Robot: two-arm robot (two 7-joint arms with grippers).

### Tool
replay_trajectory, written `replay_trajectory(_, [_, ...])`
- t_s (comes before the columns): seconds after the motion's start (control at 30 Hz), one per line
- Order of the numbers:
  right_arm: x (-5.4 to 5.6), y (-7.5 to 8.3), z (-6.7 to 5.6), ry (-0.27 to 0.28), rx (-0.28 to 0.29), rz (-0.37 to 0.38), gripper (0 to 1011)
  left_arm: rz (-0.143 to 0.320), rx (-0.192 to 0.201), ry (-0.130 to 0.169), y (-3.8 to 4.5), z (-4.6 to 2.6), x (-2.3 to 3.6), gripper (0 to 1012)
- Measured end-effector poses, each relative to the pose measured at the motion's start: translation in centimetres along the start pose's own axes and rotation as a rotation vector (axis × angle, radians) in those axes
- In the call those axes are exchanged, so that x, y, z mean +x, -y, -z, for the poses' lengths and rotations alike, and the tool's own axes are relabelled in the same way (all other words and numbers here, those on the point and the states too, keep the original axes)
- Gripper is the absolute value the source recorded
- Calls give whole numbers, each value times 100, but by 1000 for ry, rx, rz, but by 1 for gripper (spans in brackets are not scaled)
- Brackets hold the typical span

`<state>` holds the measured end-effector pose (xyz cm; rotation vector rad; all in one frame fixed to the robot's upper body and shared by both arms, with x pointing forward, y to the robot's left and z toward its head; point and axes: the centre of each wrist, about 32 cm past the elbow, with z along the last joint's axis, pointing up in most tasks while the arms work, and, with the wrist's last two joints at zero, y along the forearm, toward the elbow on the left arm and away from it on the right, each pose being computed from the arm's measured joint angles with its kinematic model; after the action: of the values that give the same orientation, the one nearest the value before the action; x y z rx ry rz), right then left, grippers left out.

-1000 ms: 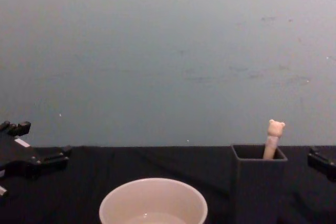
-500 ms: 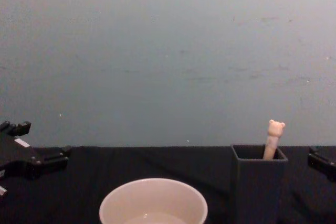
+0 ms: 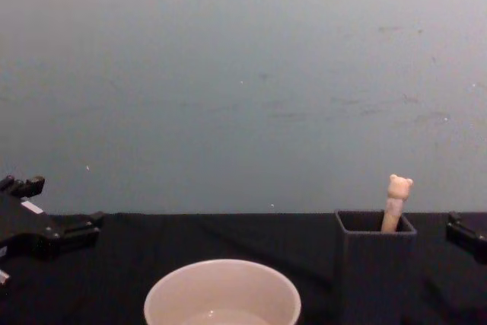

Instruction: Pick up the stirring spoon with one hand, stir inside the cup, then place it back in its original position.

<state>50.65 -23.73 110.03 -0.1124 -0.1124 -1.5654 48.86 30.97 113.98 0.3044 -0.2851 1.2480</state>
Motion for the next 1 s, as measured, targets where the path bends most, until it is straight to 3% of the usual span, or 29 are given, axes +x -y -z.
replay_trajectory(1.0, [0, 0, 0, 0, 0, 0, 1003, 0, 0, 0, 0, 0, 0, 1002])
